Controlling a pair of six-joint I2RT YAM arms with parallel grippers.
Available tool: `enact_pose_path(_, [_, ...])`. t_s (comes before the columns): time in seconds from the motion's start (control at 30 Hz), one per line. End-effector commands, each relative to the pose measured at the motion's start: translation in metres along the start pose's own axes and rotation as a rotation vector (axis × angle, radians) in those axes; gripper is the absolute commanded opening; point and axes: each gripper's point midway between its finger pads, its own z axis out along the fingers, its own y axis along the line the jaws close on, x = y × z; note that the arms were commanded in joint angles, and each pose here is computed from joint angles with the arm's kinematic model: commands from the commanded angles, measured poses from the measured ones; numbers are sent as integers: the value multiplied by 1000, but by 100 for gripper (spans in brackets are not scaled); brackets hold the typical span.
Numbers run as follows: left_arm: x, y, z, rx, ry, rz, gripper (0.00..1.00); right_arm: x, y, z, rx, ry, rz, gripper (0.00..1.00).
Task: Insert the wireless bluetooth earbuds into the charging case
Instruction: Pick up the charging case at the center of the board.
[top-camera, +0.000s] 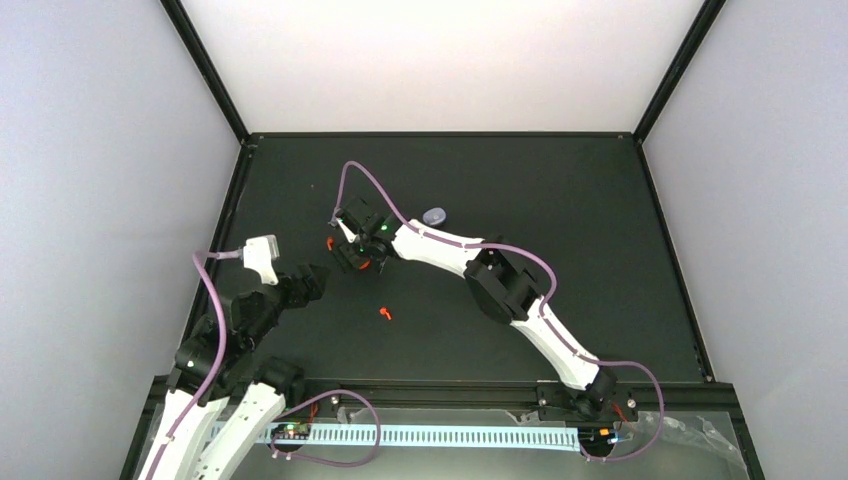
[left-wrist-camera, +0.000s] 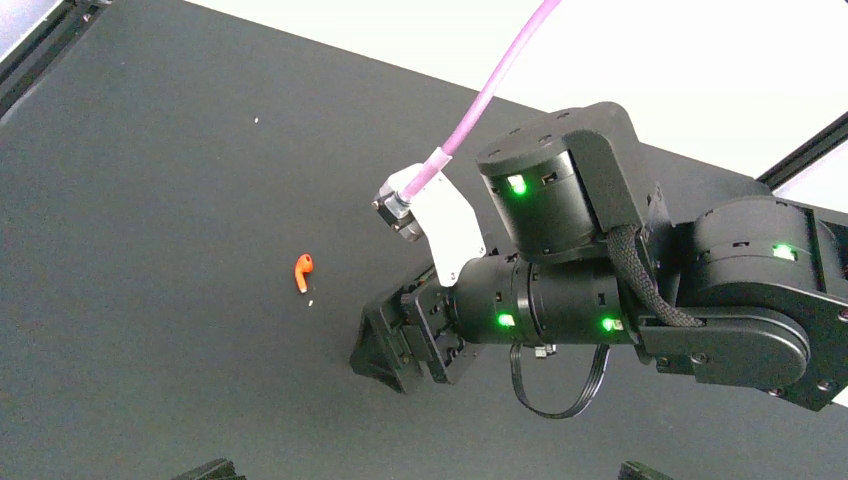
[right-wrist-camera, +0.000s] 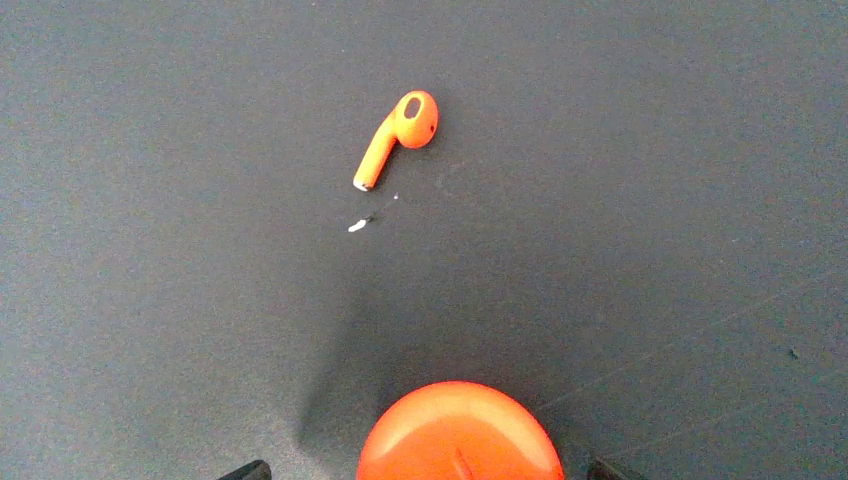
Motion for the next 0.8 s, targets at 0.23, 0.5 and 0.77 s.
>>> enact_pose_path(0.23, [-2, 1, -4, 1, -16, 2, 99, 20, 28, -6, -52, 38, -76, 78])
enact_pose_path(0.5, [-2, 0, -4, 7, -16, 1, 99, 17, 25, -10, -18, 27, -98, 72])
enact_pose_path(0.77, [-1, 0, -3, 6, -15, 1, 99, 18, 15, 1, 37, 36, -151, 72])
